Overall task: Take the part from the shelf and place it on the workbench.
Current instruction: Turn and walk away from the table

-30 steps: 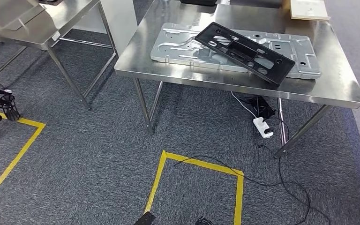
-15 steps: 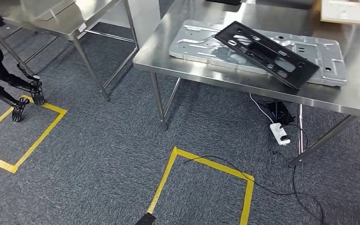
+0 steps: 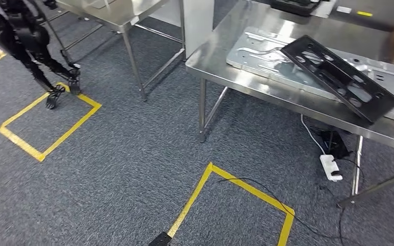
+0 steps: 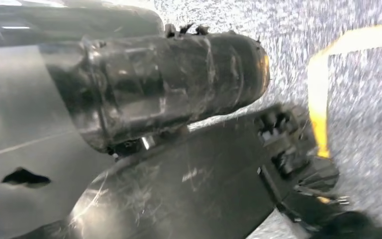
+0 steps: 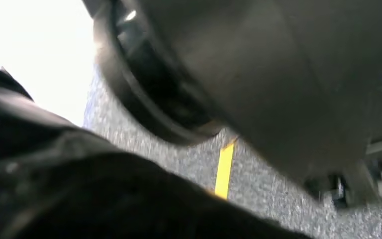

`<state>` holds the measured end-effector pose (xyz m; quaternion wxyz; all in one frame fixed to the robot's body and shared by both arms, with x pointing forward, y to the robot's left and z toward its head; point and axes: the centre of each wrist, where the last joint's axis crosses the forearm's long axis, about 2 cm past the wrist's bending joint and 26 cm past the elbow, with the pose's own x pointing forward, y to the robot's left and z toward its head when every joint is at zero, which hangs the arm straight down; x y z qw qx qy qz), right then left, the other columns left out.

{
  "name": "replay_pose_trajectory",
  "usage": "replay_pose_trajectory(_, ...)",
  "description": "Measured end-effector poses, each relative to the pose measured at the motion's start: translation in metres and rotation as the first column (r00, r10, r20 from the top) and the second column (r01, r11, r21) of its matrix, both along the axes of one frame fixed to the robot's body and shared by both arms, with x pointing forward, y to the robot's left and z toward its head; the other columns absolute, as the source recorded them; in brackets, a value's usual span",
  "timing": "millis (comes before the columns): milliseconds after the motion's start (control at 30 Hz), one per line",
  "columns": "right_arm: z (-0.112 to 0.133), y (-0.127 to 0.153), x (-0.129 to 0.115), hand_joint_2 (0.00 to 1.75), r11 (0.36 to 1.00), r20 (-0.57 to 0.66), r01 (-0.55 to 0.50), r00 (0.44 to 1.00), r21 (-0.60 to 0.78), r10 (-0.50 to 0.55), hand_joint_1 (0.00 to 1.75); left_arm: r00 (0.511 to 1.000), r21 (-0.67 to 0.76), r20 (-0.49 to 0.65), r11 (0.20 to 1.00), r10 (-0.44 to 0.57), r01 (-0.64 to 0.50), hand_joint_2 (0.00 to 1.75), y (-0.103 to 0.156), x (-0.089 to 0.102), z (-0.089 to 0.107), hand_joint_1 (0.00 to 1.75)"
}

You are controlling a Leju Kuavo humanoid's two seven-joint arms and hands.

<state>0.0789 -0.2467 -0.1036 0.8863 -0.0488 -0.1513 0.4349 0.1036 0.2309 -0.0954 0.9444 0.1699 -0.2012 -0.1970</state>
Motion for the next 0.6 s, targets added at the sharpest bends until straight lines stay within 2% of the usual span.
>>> replay_pose_trajectory(200, 0.000, -0.002, 0.001, 0.00, 0.999, -0.035, -0.034, 0.999, -0.042, 0.033, 0.00, 0.999, 0.004, 0.023, 1.000, 0.024, -0.024, 0.00, 0.001, -0.003, -0.001, 0.00)
replay_pose_trajectory(600, 0.000, 0.001, 0.001, 0.00, 0.990, -0.060, -0.140, 0.989, -0.034, 0.137, 0.00, 0.996, 0.026, 0.012, 0.996, 0.087, -0.088, 0.00, 0.001, -0.012, -0.002, 0.00)
